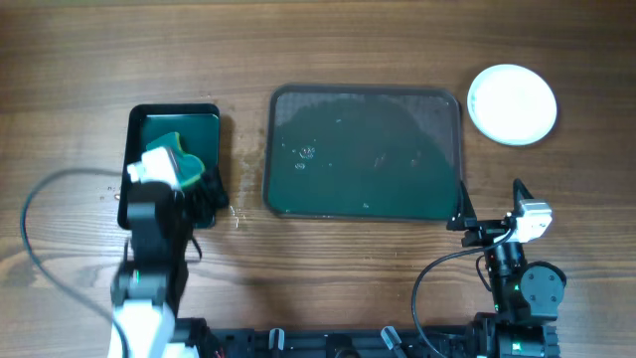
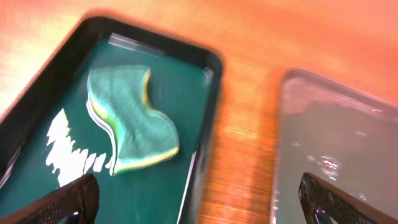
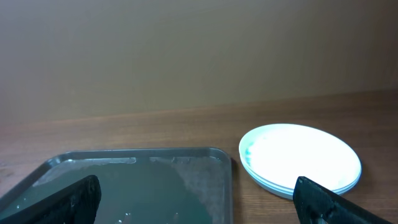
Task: Clean dirty plates on tray and stack at the side
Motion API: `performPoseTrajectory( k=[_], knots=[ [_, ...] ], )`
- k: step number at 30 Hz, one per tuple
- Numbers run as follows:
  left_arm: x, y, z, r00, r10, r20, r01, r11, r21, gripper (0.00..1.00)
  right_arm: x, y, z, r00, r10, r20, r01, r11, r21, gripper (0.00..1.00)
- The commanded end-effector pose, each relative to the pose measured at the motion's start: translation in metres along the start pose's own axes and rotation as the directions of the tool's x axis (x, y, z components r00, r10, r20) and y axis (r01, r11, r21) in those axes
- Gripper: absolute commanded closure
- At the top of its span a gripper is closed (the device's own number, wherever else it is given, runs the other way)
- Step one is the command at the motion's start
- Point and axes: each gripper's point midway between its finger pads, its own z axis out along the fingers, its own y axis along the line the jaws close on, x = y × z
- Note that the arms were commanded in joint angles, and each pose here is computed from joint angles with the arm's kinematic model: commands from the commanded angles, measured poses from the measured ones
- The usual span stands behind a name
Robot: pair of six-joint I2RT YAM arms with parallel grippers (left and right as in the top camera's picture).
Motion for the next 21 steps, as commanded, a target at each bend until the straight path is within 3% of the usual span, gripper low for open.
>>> performPoseTrajectory(
  k=[1, 9, 21],
  knots=[
    [0.008, -0.012, -0.025, 0.982, 0.131, 0.136, -0.146, 0.984, 0.105, 0.0, -0.002, -0.004, 0.0, 1.0, -0.021, 0.012, 0.02, 1.0, 0.019, 0.0],
    [-0.009, -0.018, -0.051, 0.945, 0.111, 0.307, -0.161, 0.977, 0.142, 0.0, -0.002, -0.004, 0.0, 1.0, -0.021, 0.012, 0.02, 1.0, 0.019, 0.0],
    [-0.004, -0.019, -0.053, 0.902, 0.096, 0.421, -0.182, 0.968, 0.17, 0.0, -0.002, -0.004, 0.0, 1.0, -0.021, 0.012, 0.02, 1.0, 0.019, 0.0]
  ],
)
